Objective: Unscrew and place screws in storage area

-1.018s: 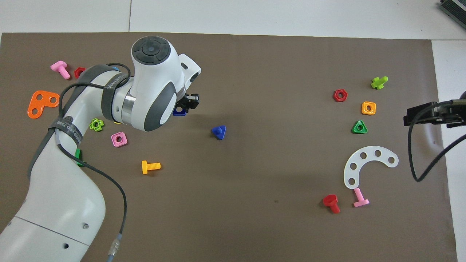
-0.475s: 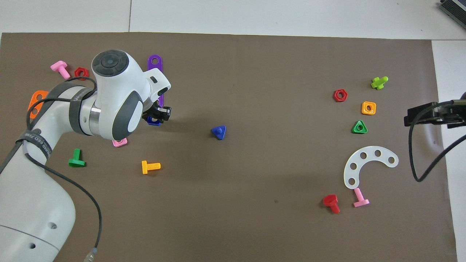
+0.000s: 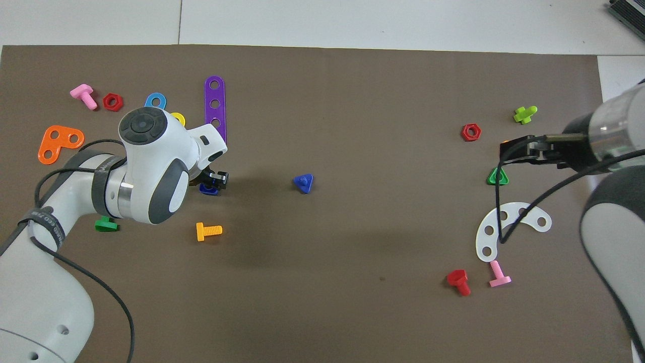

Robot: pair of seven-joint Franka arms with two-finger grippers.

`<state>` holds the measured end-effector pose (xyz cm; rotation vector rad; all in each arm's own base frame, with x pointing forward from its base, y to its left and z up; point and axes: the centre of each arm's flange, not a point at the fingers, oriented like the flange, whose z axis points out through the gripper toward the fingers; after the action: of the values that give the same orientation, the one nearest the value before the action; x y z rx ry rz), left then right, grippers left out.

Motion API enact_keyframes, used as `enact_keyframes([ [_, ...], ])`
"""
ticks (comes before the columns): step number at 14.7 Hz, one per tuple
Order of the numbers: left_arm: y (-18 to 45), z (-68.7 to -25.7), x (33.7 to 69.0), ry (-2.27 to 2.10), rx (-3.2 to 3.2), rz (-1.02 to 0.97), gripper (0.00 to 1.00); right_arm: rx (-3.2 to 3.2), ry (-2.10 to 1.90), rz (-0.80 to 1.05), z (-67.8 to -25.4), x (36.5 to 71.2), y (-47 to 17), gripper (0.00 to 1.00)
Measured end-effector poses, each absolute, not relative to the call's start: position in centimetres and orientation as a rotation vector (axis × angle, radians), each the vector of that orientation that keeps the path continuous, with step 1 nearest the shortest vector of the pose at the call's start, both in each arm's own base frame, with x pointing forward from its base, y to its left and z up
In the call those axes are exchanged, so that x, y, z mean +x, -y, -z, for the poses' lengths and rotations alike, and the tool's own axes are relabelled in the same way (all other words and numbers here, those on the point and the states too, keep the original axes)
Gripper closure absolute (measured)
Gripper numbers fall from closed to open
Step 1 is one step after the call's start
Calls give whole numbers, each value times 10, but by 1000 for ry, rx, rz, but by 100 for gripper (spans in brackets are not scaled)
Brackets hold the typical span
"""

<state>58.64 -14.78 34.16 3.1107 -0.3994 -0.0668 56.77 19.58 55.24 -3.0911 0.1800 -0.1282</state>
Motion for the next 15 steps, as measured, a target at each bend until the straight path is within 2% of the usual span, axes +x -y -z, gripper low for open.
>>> enact_keyframes([
  [4, 101, -414, 597, 330, 3112, 35, 0, -3042, -221, 192, -483, 577, -298, 0],
  [7, 74, -475, 598, 277, 3115, 24, 0, -3041, -192, 187, -443, 580, -351, 0],
  [12, 22, -539, 569, 264, 3110, 36, 0, -3052, -86, 200, -357, 580, -422, 0],
  [15, 8, -566, 550, 247, 3108, 49, 0, -3055, -54, 244, -328, 581, -439, 2],
])
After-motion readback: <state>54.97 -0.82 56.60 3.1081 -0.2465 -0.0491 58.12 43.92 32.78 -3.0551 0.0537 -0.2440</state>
